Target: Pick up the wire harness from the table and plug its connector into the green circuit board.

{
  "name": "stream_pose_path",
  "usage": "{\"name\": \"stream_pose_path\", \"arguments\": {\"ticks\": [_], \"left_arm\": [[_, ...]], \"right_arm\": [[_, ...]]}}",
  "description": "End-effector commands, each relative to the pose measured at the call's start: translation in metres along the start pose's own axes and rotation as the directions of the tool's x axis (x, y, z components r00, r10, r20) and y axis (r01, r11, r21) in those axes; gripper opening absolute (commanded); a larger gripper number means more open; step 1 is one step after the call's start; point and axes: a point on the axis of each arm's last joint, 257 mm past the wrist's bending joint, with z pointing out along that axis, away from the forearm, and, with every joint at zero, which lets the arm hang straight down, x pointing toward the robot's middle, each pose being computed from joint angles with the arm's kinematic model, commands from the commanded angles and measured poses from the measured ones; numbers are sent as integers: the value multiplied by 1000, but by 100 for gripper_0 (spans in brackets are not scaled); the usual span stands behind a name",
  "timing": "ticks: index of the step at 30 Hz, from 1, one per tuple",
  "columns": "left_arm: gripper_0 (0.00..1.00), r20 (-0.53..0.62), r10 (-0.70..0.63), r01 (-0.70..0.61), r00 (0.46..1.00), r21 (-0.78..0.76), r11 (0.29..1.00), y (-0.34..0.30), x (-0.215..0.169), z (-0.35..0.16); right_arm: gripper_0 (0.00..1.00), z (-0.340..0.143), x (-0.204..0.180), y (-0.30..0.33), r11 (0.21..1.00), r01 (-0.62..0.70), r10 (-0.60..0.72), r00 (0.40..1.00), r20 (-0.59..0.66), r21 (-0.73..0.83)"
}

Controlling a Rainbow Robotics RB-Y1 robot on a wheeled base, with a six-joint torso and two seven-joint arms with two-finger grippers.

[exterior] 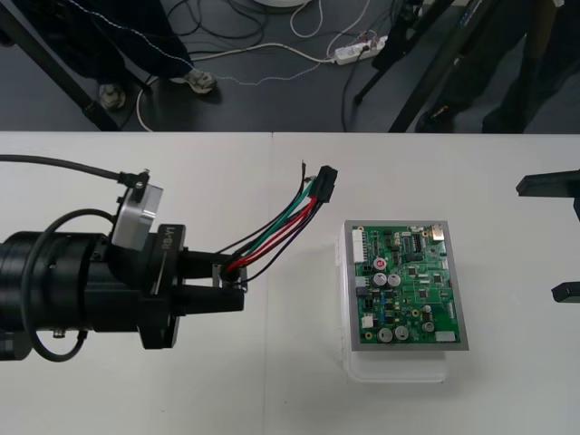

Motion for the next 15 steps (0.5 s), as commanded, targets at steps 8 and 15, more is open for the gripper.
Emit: {"name": "stream_pose_path", "arguments": {"ticks": [8,15], "left_arm": [[0,-41,-125,130,991,194,972,-56,5,45],[0,-93,-207,225,974,257,940,-75,7,61]], "right_arm": [[100,25,-35,7,990,20,-11,998,61,-141],[100,35,-47,4,982,62,-51,996,69,-176]]}}
